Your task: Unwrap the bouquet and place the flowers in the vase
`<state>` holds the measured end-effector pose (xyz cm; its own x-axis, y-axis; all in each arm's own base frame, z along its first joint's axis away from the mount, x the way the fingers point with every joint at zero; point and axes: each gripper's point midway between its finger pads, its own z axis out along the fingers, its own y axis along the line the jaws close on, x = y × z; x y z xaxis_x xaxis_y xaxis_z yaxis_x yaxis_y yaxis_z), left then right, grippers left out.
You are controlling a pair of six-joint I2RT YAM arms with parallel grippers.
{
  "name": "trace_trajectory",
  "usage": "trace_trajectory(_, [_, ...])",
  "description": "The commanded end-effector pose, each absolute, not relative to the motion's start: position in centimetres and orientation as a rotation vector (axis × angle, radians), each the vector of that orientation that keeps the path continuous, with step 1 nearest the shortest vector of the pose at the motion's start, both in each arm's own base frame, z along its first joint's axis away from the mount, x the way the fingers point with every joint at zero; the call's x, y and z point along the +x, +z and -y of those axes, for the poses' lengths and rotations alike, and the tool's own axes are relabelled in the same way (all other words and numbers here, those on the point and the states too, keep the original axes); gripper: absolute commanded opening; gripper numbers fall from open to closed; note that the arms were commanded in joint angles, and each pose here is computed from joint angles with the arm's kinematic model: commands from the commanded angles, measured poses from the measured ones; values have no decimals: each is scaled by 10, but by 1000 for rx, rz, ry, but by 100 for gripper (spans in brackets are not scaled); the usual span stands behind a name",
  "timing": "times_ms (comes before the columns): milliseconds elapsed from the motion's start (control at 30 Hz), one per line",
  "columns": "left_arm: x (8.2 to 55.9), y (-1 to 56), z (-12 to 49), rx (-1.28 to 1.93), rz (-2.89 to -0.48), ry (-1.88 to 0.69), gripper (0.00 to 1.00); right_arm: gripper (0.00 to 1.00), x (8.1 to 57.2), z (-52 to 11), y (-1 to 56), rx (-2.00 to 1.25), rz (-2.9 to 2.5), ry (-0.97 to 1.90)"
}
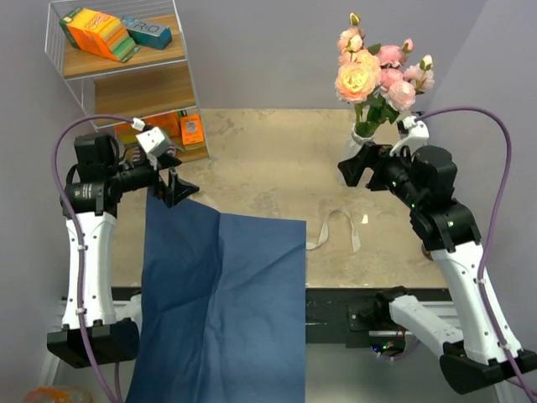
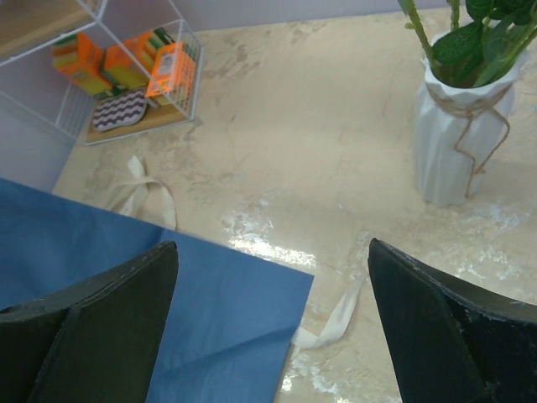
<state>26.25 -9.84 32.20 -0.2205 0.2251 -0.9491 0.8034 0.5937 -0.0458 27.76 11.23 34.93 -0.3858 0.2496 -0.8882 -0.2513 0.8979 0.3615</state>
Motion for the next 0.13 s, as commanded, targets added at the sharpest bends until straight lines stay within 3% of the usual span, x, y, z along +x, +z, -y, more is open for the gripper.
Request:
trace_trajectory(0, [271,338,101,808,-1728,-639,99,99,258,-120,383,-81,-1754,613])
trace_trajectory(100, [273,345,102,802,-1715,-639,99,99,260,-117,376,-75,-1786,585])
